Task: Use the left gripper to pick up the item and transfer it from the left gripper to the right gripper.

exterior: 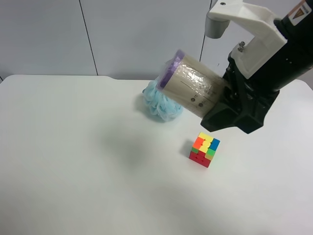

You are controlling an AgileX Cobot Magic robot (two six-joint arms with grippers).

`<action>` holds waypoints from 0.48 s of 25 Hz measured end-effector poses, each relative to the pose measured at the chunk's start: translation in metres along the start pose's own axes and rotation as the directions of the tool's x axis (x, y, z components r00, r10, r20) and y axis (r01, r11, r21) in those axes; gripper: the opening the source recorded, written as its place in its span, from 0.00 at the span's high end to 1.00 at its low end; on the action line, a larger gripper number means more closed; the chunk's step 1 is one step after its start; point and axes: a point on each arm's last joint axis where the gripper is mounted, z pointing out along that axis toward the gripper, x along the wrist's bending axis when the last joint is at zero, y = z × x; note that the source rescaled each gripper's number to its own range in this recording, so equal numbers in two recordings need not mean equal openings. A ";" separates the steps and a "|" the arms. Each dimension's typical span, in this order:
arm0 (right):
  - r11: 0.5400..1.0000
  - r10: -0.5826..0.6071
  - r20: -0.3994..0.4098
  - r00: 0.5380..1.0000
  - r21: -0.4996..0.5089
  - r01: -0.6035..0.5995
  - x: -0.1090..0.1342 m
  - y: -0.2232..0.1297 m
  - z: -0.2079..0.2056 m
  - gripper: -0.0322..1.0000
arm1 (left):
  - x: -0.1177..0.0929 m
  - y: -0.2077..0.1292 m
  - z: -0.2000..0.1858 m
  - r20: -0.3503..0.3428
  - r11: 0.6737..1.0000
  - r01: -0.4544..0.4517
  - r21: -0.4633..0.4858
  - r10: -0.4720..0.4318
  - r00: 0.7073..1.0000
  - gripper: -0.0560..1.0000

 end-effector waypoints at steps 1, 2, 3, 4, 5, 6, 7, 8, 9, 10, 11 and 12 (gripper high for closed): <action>1.000 0.005 0.009 1.000 0.005 -0.005 -0.001 0.000 0.000 0.97 | 0.000 0.000 0.000 -0.001 1.000 -0.001 -0.002 0.001 1.000 0.00; 1.000 0.022 0.018 1.000 0.009 -0.022 -0.002 -0.001 0.000 0.97 | 0.000 0.000 0.000 -0.001 1.000 -0.001 -0.002 0.001 1.000 0.00; 0.999 0.044 0.031 0.999 0.015 -0.045 -0.003 -0.001 0.000 0.97 | 0.000 0.000 0.000 -0.001 1.000 -0.001 -0.002 0.001 1.000 0.00; 0.997 0.072 0.050 0.996 0.020 -0.074 -0.004 -0.002 0.000 0.97 | 0.000 0.000 0.000 -0.001 1.000 0.000 -0.002 0.000 1.000 0.00; 0.995 0.095 0.075 0.993 0.027 -0.097 -0.006 -0.003 0.000 0.97 | 0.000 0.000 0.000 -0.001 1.000 0.000 -0.001 0.000 1.000 0.00; 0.991 0.126 0.101 0.987 0.029 -0.129 -0.009 -0.004 0.000 0.97 | 0.000 0.000 0.000 -0.001 1.000 0.000 -0.001 0.000 1.000 0.00; 0.987 0.148 0.134 0.980 0.034 -0.154 -0.012 -0.005 -0.001 0.97 | 0.000 0.000 0.000 -0.001 1.000 0.001 -0.001 -0.001 1.000 0.00; 0.985 0.157 0.167 0.973 0.042 -0.166 -0.014 -0.006 -0.001 0.97 | 0.000 0.000 0.000 -0.001 1.000 0.001 -0.001 -0.001 1.000 0.00; 0.981 0.174 0.194 0.965 0.048 -0.187 -0.016 -0.008 -0.002 0.97 | 0.000 0.000 0.000 -0.001 1.000 0.002 -0.001 -0.002 1.000 0.00; 0.977 0.188 0.224 0.956 0.054 -0.205 -0.020 -0.010 -0.002 0.97 | 0.000 0.000 0.000 -0.001 1.000 0.002 -0.001 -0.002 1.000 0.00; 0.972 0.210 0.247 0.946 0.054 -0.230 -0.024 -0.012 -0.003 0.97 | 0.000 0.000 0.000 -0.001 1.000 0.002 -0.001 -0.002 1.000 0.00; 0.966 0.230 0.267 0.936 0.051 -0.252 -0.028 -0.014 -0.005 0.97 | 0.000 0.000 0.000 -0.001 1.000 0.002 -0.001 -0.002 1.000 0.00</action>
